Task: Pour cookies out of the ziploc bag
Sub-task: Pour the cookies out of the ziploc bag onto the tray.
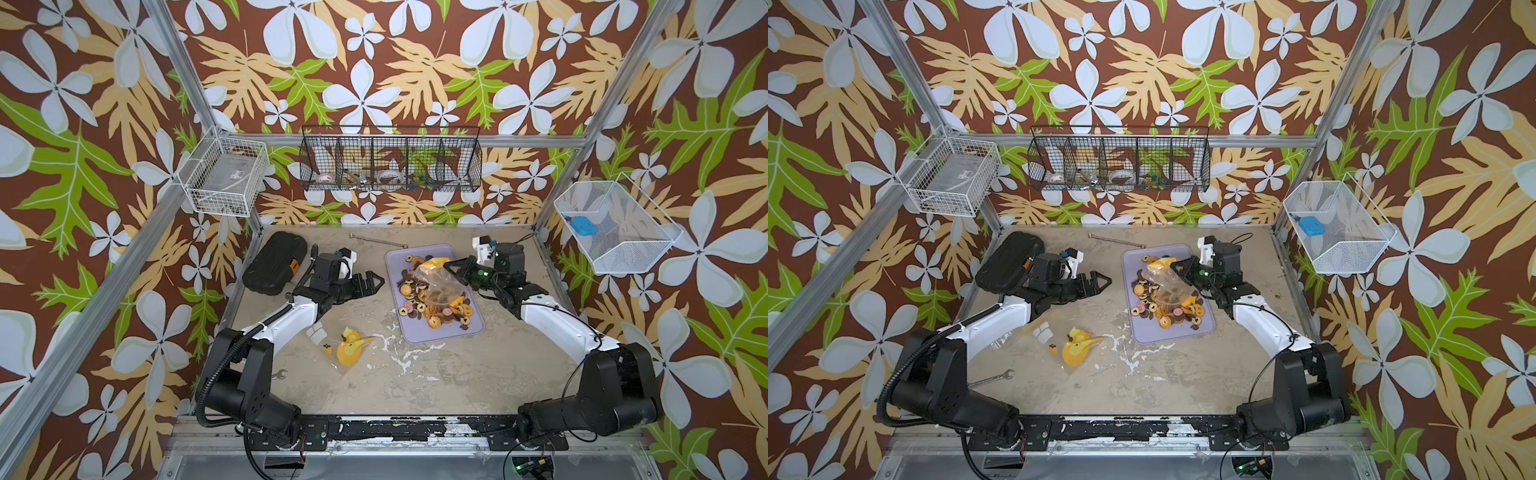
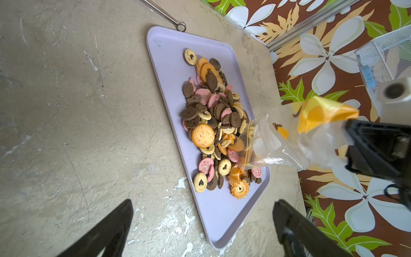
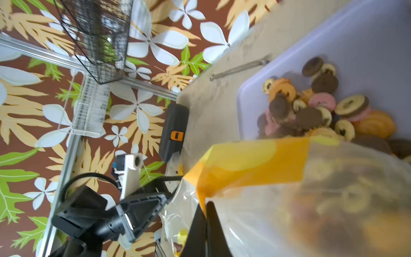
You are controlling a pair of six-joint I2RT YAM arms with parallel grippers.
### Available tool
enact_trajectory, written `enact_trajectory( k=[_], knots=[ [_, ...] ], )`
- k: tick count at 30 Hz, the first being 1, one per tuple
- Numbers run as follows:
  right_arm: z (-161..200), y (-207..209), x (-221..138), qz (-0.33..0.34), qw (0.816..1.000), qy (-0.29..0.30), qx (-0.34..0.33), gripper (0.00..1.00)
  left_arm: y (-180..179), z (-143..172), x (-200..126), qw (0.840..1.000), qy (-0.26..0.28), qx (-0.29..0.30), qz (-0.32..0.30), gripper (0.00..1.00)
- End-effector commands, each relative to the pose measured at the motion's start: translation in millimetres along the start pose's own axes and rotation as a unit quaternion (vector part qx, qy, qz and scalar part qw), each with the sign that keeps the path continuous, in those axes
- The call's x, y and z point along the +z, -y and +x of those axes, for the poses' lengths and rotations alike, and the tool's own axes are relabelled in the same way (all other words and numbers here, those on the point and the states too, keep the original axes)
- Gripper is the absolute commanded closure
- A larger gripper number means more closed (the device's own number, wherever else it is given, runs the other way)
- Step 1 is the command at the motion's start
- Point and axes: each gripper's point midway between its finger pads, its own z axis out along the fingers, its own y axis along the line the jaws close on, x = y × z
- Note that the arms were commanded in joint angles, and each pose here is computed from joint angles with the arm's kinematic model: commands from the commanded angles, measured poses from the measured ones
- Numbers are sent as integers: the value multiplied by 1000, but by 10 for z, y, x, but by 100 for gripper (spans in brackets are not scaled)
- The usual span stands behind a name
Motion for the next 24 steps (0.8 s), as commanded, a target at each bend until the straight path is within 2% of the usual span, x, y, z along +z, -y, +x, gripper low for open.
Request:
enact_trajectory(
  k=[1, 3, 8, 11, 14, 16, 21, 24],
  knots=[
    [218, 285, 98, 20, 999, -34, 14, 100, 37, -35, -14, 1000, 7, 10, 7, 0],
    [220, 255, 81, 18, 999, -38, 13, 100, 34, -34, -12, 1000, 7, 9, 6, 0],
    [-8, -184, -157, -2, 1000, -3, -21, 100, 35, -36, -12, 1000, 7, 9, 6, 0],
    [136, 42, -113, 11, 1000, -11, -13, 100, 40, -37, -9, 1000, 7, 9, 7, 0],
    [443, 416, 67, 24, 997, -65, 21, 100, 45, -40, -17, 1000, 8, 10, 8, 0],
    [474, 346, 33, 8, 998, -59, 26, 100, 39, -33, -20, 1000, 7, 10, 7, 0],
    [252, -30, -190, -1, 1000, -19, -17, 100, 32, -23, -9, 1000, 6, 9, 6, 0],
    [275, 32, -165, 2, 1000, -18, -20, 100, 27, -24, -3, 1000, 5, 8, 6, 0]
  ],
)
